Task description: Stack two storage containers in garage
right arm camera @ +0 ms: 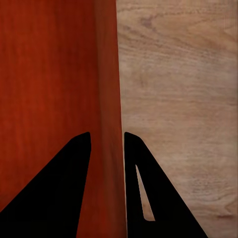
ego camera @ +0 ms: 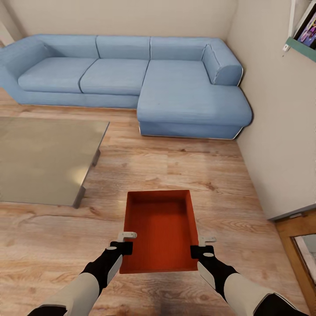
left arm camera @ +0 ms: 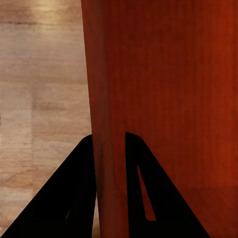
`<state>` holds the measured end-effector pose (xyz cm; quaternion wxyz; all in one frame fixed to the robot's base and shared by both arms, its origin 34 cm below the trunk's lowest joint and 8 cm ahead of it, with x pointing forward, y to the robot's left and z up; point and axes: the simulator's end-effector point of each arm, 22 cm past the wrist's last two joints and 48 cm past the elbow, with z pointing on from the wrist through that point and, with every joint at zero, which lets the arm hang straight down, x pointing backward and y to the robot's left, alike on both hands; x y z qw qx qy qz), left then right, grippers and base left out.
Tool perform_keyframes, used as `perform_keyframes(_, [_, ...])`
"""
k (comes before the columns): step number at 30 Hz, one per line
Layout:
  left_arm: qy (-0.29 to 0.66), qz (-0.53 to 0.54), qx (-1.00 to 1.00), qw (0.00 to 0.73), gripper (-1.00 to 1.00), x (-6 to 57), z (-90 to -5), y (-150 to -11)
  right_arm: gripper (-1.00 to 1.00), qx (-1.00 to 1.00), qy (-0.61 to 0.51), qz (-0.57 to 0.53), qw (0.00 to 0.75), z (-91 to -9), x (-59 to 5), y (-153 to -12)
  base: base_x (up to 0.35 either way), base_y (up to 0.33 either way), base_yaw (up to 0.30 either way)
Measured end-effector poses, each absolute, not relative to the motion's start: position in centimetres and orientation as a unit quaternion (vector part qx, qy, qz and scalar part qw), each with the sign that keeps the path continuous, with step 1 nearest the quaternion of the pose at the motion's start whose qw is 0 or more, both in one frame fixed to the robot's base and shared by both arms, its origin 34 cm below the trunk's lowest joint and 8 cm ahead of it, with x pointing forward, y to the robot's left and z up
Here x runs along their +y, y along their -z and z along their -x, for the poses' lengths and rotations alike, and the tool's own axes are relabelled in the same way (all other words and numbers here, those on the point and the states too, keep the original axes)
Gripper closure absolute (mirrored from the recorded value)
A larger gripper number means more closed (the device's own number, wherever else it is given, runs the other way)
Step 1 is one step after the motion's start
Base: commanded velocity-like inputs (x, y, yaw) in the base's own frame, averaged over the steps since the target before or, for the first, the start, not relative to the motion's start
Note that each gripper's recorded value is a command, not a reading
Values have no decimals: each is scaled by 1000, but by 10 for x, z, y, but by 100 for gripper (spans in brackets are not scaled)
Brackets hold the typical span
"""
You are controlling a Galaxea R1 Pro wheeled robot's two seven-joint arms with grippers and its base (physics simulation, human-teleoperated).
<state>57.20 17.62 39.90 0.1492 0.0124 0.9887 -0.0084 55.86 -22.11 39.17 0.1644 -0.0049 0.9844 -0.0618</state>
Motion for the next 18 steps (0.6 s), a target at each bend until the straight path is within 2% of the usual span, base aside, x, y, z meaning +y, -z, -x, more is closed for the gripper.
perform_keyframes(18, [7,-13,988,151,100,177,-574,-431,100,984,63,5,165,-561,-220,-424,0,0,0])
